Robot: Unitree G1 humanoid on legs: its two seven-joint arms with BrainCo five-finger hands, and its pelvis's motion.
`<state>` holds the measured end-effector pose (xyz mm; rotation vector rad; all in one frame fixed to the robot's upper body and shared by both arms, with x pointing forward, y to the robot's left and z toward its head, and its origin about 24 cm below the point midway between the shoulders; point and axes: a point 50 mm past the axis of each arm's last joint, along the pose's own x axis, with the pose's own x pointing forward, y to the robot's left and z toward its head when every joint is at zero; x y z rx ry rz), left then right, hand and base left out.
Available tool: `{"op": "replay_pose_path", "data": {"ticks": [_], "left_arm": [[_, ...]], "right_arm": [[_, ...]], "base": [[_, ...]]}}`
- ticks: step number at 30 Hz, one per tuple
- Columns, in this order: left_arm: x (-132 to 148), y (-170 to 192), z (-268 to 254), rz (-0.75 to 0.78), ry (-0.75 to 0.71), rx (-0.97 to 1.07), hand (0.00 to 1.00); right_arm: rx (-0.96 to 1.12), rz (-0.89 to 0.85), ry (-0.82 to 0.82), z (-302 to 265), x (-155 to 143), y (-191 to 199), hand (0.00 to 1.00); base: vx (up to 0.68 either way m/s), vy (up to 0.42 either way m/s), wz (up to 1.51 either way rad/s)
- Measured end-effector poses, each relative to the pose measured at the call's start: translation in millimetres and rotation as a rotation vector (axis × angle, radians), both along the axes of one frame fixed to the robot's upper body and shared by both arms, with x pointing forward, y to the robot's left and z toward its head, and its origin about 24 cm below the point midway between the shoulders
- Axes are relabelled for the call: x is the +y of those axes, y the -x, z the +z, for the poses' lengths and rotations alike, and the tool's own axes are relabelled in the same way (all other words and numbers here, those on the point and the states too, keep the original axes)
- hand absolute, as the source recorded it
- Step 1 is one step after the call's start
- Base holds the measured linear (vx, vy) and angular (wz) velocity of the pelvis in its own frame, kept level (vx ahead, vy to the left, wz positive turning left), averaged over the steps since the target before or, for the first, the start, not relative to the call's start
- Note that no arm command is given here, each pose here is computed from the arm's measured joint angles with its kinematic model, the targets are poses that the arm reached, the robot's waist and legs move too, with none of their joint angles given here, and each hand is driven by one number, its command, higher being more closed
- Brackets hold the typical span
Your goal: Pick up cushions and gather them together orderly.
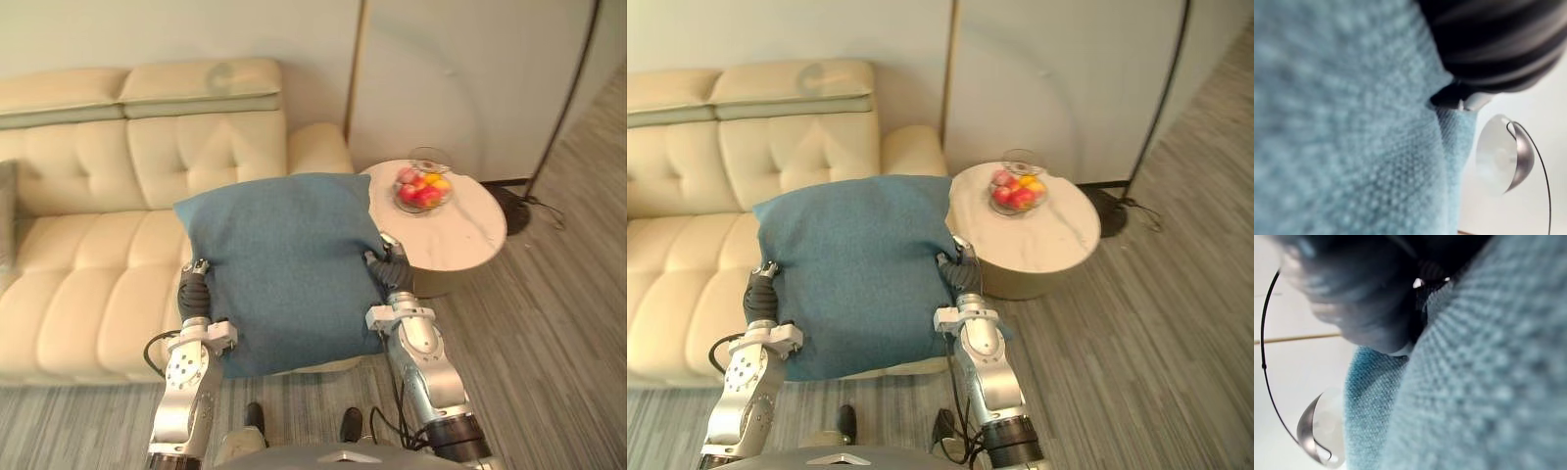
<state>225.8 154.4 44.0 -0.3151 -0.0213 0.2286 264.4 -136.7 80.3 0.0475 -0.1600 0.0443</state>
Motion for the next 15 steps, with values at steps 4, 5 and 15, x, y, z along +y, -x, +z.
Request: {"op": "replay_pose_path", "data": {"ticks": [4, 5, 15], "left_arm": [[-7, -8, 9, 0.006, 0.024, -0.040, 1.00], [-7, -9, 10, 0.008, 0.024, -0.051, 1.00], [4, -7, 7, 0.016, -0.010, -0.044, 1.00]], "right_arm": [[-0.036, -0.025, 0.008, 8, -4, -9, 1.00], [-0.037, -0.027, 0.002, 8, -4, -9, 1.00], [0.055, -0.031, -0.080, -14, 11, -9, 1.00]], "base": [[0.00, 0.206, 0.79], [0.01, 0.236, 0.98], [0.05, 0.203, 0.34]]}}
